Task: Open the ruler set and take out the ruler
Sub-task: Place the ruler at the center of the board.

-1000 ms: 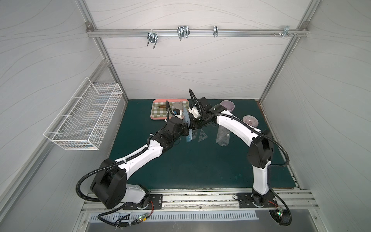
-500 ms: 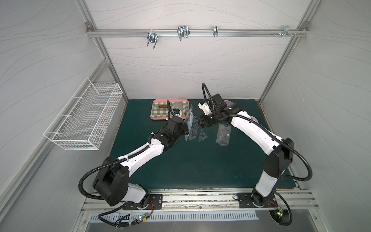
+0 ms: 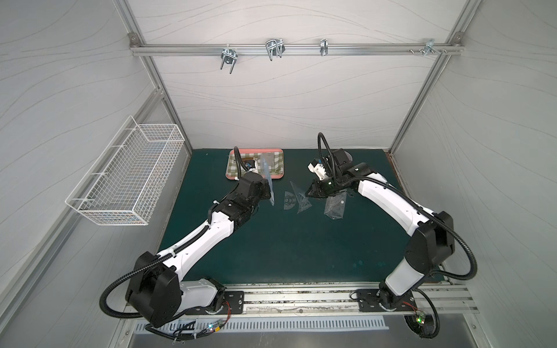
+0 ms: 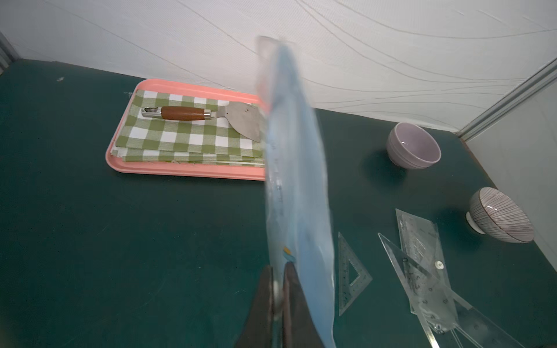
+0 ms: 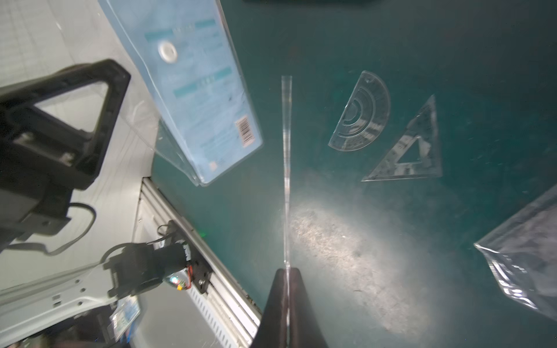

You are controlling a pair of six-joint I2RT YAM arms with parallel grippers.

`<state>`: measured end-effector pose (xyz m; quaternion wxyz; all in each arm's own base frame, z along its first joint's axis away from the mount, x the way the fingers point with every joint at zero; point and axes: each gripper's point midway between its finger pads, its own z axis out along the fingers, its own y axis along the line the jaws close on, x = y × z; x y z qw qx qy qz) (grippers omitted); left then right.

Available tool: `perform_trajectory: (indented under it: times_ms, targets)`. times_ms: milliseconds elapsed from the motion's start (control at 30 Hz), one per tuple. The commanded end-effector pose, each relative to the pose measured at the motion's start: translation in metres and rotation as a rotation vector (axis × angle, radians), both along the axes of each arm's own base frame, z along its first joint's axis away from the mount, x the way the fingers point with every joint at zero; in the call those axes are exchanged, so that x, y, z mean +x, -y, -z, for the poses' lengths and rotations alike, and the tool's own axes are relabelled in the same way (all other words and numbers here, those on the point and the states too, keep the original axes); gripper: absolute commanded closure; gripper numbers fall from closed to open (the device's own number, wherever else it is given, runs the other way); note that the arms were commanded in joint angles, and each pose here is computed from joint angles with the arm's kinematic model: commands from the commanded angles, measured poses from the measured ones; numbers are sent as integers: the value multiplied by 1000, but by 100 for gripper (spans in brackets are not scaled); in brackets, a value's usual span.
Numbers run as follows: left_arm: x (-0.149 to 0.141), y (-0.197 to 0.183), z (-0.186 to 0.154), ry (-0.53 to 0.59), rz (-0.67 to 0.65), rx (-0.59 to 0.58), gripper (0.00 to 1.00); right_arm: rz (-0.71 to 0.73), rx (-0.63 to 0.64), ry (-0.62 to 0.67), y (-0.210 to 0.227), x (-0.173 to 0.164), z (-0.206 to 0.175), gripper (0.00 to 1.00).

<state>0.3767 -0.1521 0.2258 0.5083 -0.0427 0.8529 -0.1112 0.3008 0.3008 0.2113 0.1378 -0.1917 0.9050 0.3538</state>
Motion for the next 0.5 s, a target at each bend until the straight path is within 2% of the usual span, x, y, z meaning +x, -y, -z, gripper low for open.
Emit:
perform_trajectory:
  times_ms: [0,467]
  targets:
    - [2,-9,-7,30,-37,24,100,-43,91,-20,-13,-5,-7,95]
    - [-19,-33,-28,49,-102,27,100,-58,140,-104,-75,18,78,96]
